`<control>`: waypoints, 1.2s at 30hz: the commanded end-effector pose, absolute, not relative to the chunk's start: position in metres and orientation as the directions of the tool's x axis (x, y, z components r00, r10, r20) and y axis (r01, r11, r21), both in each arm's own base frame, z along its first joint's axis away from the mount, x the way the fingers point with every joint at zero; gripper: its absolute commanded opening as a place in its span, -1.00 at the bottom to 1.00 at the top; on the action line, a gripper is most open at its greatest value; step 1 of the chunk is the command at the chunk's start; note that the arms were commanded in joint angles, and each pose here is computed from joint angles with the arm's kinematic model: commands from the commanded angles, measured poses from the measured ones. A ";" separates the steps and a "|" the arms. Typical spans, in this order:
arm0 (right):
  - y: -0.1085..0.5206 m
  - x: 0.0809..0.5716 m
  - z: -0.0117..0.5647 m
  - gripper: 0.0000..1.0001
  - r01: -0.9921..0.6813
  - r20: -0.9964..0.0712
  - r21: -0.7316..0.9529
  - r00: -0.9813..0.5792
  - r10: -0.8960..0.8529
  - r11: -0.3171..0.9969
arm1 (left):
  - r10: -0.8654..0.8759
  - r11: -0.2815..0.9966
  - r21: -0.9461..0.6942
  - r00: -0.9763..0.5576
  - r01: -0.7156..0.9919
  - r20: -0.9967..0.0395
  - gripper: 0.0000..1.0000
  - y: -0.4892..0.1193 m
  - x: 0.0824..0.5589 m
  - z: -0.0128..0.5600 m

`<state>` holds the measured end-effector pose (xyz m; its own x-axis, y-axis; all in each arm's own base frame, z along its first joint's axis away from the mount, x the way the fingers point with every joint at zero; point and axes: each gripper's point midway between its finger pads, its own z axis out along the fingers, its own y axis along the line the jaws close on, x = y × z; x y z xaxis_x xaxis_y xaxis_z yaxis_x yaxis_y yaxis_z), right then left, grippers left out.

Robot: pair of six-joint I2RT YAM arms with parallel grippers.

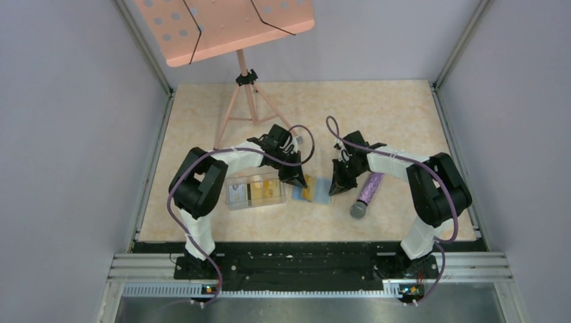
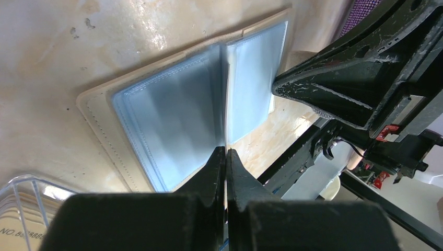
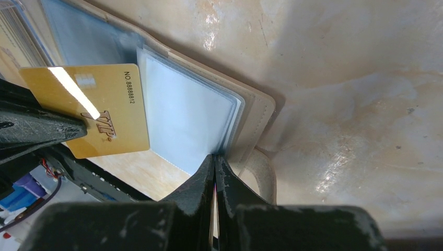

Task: Put the credit cards into the card holder
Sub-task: Insert the credit card into the card holder.

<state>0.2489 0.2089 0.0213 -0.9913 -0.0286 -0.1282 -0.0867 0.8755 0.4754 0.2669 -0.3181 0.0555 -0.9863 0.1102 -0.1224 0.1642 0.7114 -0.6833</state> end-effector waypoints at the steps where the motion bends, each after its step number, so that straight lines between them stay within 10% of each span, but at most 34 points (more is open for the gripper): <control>1: 0.206 0.251 0.032 -1.00 -0.113 -0.168 0.473 -0.985 -0.036 0.874 | 0.131 0.680 -0.702 -0.977 0.210 -0.166 -1.00 -0.330 0.274 0.065; 36: 0.187 0.254 0.031 -1.00 -0.073 -0.180 0.373 -0.984 -0.005 0.925 | 0.128 0.684 -0.700 -0.979 0.205 -0.161 -1.00 -0.331 0.284 0.050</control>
<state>0.2502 0.1928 0.0338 -0.9845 -0.0085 -0.1751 -0.0796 0.9114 0.4038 0.2716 -0.3324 0.0531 -0.9849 0.1212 -0.1238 0.1731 0.6598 -0.7312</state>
